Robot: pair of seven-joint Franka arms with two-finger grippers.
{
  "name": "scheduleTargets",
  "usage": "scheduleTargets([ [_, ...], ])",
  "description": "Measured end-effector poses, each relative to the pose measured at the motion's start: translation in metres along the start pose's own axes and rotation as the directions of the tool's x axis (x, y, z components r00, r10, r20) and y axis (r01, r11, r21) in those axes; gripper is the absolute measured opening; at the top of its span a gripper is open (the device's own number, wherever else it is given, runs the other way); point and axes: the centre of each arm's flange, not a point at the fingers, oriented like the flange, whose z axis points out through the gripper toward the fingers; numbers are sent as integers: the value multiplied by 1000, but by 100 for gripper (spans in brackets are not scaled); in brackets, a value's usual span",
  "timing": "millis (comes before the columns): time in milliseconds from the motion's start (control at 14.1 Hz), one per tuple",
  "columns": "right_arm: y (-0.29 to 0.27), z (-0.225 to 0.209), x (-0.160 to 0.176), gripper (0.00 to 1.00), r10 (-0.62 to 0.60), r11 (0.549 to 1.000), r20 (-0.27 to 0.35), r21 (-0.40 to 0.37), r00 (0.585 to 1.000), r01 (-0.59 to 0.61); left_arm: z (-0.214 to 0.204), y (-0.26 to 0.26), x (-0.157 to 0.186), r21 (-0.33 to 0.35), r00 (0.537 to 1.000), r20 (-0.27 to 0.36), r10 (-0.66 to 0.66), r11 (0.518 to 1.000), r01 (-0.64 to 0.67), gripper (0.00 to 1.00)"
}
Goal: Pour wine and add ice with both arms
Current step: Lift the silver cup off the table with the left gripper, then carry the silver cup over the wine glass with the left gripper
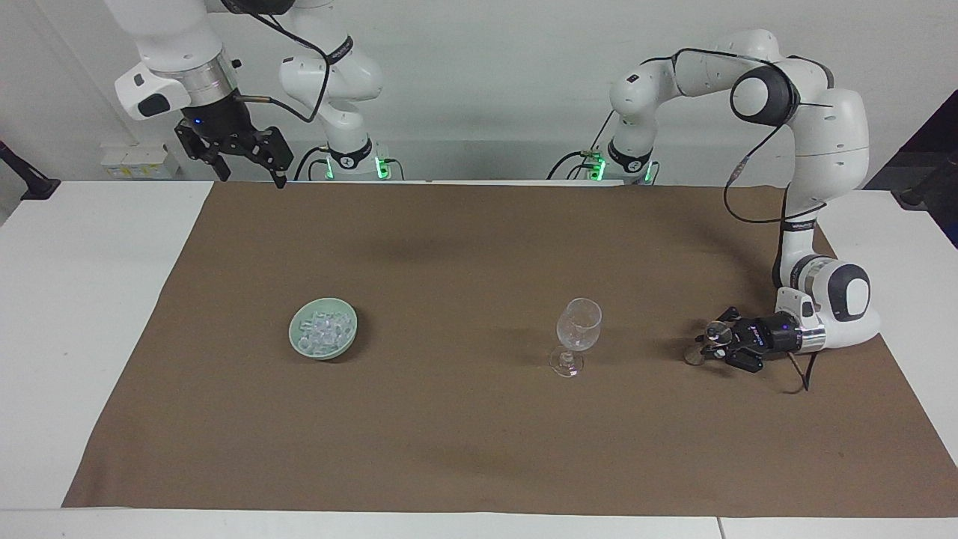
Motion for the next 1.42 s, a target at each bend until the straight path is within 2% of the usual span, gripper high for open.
scheduleTargets([
  [356,0,0,0,100,0,1000,0,0,1000,0,6,1,7,-32,999,-31,15,999,-16,22],
  [711,0,0,0,100,0,1000,0,0,1000,0,32,-12,68,-80,994,-55,99,991,-104,21],
  [1067,0,0,0,100,0,1000,0,0,1000,0,52,-12,121,-126,997,2,77,989,-77,21],
  [1209,0,0,0,100,0,1000,0,0,1000,0,72,-10,136,-167,996,61,70,984,-59,21],
  [1422,0,0,0,100,0,1000,0,0,1000,0,113,-11,145,-189,990,116,83,980,-60,21],
])
